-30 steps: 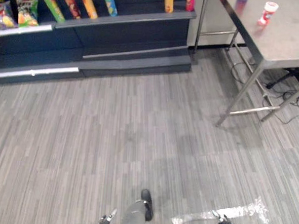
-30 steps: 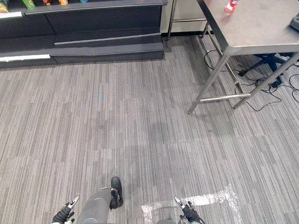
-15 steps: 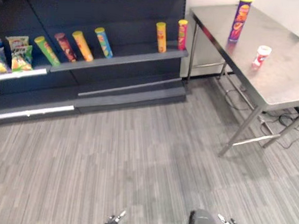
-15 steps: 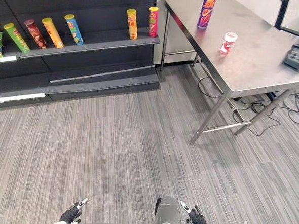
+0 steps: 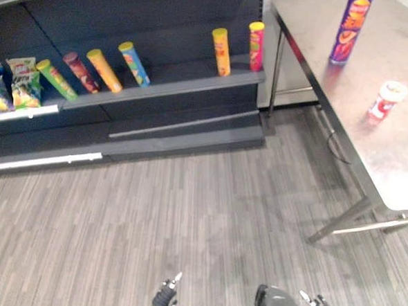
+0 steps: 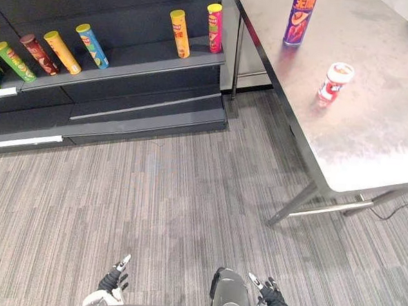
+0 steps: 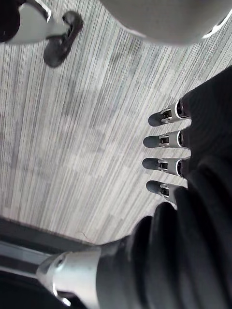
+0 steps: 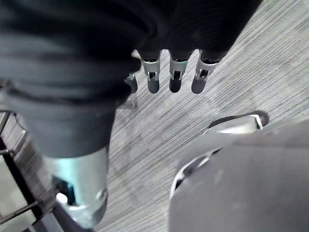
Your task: Put the gum and the chips on the shelf.
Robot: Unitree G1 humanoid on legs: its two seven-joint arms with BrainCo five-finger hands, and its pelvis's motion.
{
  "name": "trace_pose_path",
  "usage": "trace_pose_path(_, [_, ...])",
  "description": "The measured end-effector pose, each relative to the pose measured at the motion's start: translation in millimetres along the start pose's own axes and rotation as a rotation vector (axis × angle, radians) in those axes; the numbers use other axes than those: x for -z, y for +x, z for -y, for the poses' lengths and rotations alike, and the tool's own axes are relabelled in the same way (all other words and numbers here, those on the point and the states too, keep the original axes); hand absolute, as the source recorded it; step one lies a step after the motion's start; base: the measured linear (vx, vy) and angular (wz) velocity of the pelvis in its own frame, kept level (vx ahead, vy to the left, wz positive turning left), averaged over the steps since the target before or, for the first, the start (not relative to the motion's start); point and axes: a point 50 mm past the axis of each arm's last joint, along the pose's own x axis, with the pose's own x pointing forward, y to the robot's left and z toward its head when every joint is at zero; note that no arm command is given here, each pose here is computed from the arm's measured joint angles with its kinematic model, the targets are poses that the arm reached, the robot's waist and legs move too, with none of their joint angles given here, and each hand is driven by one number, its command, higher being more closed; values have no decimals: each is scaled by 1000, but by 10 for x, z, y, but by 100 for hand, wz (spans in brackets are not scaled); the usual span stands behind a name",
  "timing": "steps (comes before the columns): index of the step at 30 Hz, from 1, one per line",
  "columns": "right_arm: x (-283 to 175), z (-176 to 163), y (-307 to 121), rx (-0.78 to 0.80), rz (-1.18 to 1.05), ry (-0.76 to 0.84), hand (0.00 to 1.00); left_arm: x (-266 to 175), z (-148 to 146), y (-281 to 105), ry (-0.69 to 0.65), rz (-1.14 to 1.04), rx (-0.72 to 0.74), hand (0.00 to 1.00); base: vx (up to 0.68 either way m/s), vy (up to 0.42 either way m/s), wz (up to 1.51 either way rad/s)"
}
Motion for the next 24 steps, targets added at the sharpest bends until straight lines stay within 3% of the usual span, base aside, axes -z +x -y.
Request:
trace_pose_path(7, [33,-43,-1,2,-5,34,0,-135,-11,17,-22,67,4,0,268,104,-25])
trace_pose_path(12, [133,100,-67,47,-33,28,0,-47,-67,-15,-23,48,-16,0,314,401,-33])
trace_pose_path(18, [280,-48,-66,35,-92,87,0,20,-416,-71,59,-13,-97,0,315,291,-9])
trace_pose_path(24, [186,-7,-34,41,-68,79,0,121,-346,-86,166,-63,-43,0,305,235,-38])
